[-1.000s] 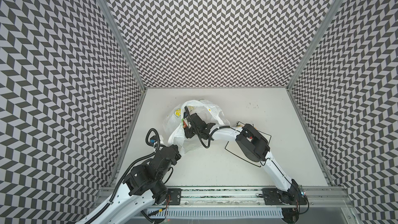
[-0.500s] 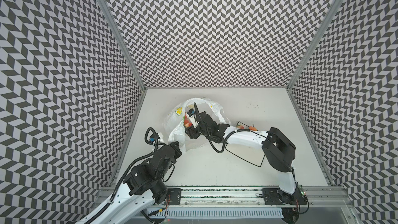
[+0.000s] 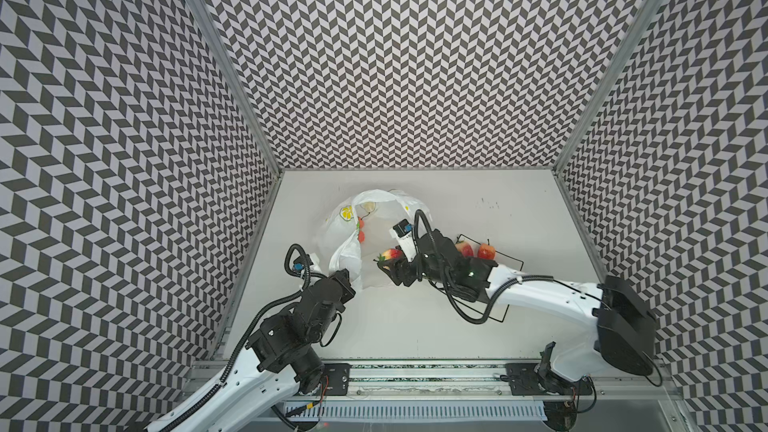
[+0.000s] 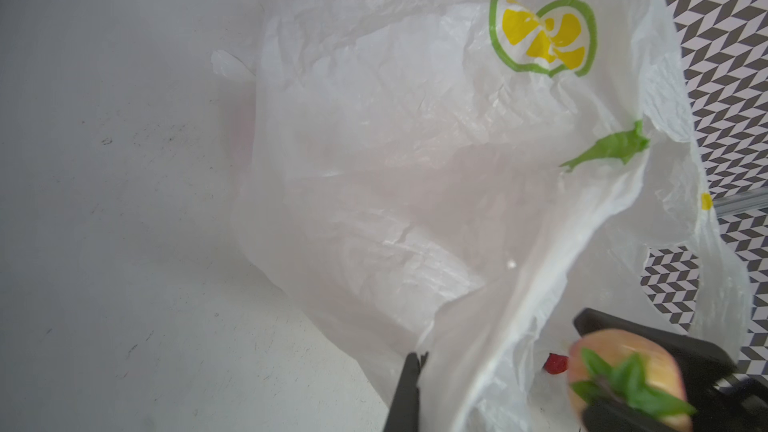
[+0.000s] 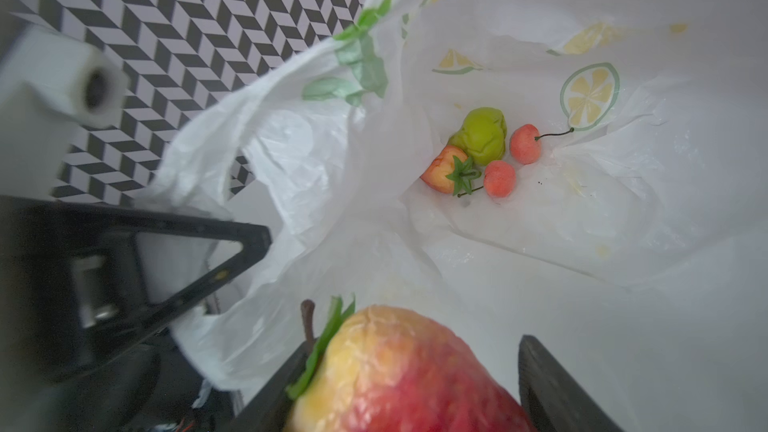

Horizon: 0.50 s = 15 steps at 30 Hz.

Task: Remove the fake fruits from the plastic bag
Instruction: 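Lift the strawberry out of the bag toward the tray with the right gripper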

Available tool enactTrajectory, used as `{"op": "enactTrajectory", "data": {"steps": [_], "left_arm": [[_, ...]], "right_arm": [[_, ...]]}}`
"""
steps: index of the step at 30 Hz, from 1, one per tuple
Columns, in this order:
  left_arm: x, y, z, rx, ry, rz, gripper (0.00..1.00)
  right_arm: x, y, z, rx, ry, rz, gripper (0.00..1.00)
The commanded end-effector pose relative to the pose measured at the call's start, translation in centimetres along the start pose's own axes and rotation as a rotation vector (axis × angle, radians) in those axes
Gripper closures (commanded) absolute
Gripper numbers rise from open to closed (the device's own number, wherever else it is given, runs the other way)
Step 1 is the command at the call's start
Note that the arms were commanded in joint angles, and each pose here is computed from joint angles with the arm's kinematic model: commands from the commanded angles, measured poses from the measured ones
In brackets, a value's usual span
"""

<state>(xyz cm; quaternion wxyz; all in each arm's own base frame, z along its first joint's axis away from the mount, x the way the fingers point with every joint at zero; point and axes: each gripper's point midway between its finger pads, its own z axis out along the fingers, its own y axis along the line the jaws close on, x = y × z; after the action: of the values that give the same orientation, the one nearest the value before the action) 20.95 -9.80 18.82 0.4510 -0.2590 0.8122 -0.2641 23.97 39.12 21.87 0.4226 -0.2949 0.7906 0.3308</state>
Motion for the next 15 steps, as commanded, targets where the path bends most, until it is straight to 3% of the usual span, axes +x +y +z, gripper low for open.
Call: {"op": "enactTrajectory", "data": {"steps": [1,8,15], "left_arm": [[-0.4,-0.6,0.2,0.024,-0.031,-0.002,1.0],[-0.4,-0.8,0.3,0.036,-0.033,-0.006,1.0],[0.0,-0.5,0.5,0.036,-0.028,-0.009,1.0]], "right_arm": [[-0.2,0.1,-3.2,-0.003,-0.023,0.052,0.68],[2.7,-4.7,-9.6,0.215,-0.055,0.167,0.68],[8.7,-12.7,-12.6,0.454,-0.114,0.425,0.68]]}}
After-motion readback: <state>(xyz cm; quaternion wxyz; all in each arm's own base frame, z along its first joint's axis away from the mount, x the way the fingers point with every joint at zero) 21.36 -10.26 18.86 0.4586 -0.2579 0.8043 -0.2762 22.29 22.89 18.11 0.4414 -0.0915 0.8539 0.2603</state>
